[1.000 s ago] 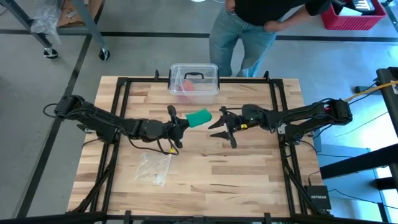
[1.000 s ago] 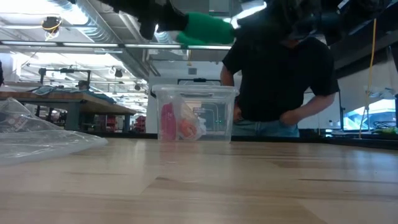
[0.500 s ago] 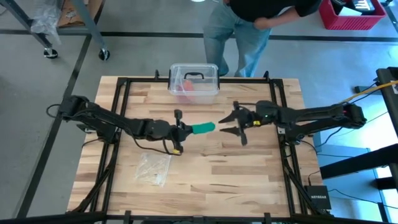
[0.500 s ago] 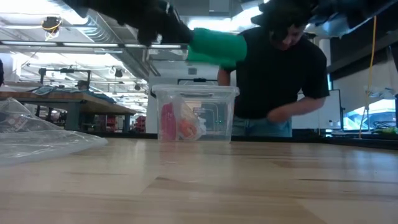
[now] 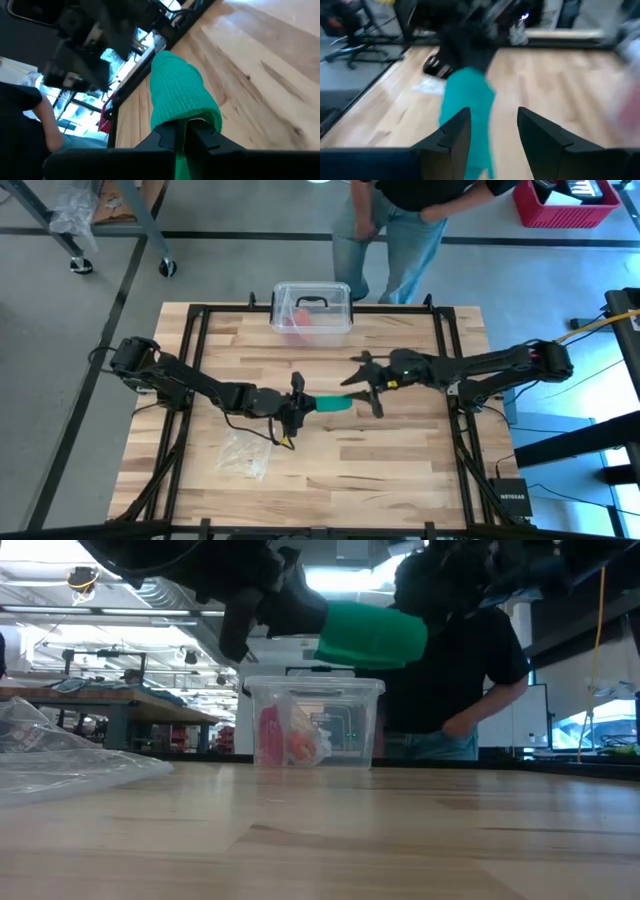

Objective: Roll bandage
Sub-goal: Roll the green bandage

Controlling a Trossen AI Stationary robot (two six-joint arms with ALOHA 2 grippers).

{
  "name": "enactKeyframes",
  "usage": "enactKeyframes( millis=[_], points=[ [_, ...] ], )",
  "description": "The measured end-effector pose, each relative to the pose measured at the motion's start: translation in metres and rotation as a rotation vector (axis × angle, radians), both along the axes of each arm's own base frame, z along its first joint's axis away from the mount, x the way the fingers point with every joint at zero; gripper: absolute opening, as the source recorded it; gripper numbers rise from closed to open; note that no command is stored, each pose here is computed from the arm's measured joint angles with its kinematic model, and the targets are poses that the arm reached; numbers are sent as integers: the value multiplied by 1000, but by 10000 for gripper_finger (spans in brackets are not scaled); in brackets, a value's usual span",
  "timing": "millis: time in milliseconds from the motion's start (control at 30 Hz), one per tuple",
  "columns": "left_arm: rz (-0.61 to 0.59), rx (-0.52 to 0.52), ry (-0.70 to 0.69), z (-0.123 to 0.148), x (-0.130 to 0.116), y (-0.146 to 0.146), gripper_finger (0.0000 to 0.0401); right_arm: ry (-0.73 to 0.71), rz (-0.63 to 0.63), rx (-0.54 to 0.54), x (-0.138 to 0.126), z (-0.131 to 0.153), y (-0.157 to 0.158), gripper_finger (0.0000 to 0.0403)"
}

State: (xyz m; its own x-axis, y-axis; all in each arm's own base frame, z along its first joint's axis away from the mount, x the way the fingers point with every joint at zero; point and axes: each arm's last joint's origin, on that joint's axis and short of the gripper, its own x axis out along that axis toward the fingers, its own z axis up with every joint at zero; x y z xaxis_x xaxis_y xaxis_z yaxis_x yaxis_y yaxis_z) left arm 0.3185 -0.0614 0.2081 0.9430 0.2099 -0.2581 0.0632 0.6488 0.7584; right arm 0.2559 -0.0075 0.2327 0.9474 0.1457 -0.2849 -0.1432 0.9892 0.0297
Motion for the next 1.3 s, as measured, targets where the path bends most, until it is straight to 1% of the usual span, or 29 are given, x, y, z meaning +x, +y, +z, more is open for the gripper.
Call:
enactKeyframes(
  millis=[67, 133, 267, 433, 533, 700, 900, 967, 1033, 1200, 1300],
  points=[
    [11, 16, 5, -1, 0, 0, 8, 45, -2, 29, 4, -9, 0, 165],
    [13, 47, 11, -1, 0, 1, 8, 65, -12, 55, 6, -12, -1, 168],
    [15, 67, 15, -1, 0, 3, 8, 105, -8, 74, 14, 3, 2, 195],
    [17, 70, 16, 0, 0, 3, 8, 200, 32, 6, 27, 25, 18, 249],
    [18, 70, 13, 0, 1, 3, 8, 272, 13, -55, 38, 26, 30, 269],
    [18, 65, 11, 0, 1, 2, 8, 364, -64, -159, 56, 22, 39, 275],
    [21, 66, 8, 0, 1, 2, 8, 434, -76, -181, 70, 9, 40, 275],
    [20, 68, 10, 0, 0, 2, 8, 450, -74, -185, 72, 4, 40, 266],
    [20, 68, 10, 0, 0, 2, 8, 456, -72, -200, 73, 2, 40, 247],
    [22, 66, 9, 0, 0, 3, 10, 447, -72, -212, 74, 2, 40, 166],
    [37, 55, 4, 0, 0, 3, 21, 447, -76, -216, 74, 2, 40, 113]
  ],
)
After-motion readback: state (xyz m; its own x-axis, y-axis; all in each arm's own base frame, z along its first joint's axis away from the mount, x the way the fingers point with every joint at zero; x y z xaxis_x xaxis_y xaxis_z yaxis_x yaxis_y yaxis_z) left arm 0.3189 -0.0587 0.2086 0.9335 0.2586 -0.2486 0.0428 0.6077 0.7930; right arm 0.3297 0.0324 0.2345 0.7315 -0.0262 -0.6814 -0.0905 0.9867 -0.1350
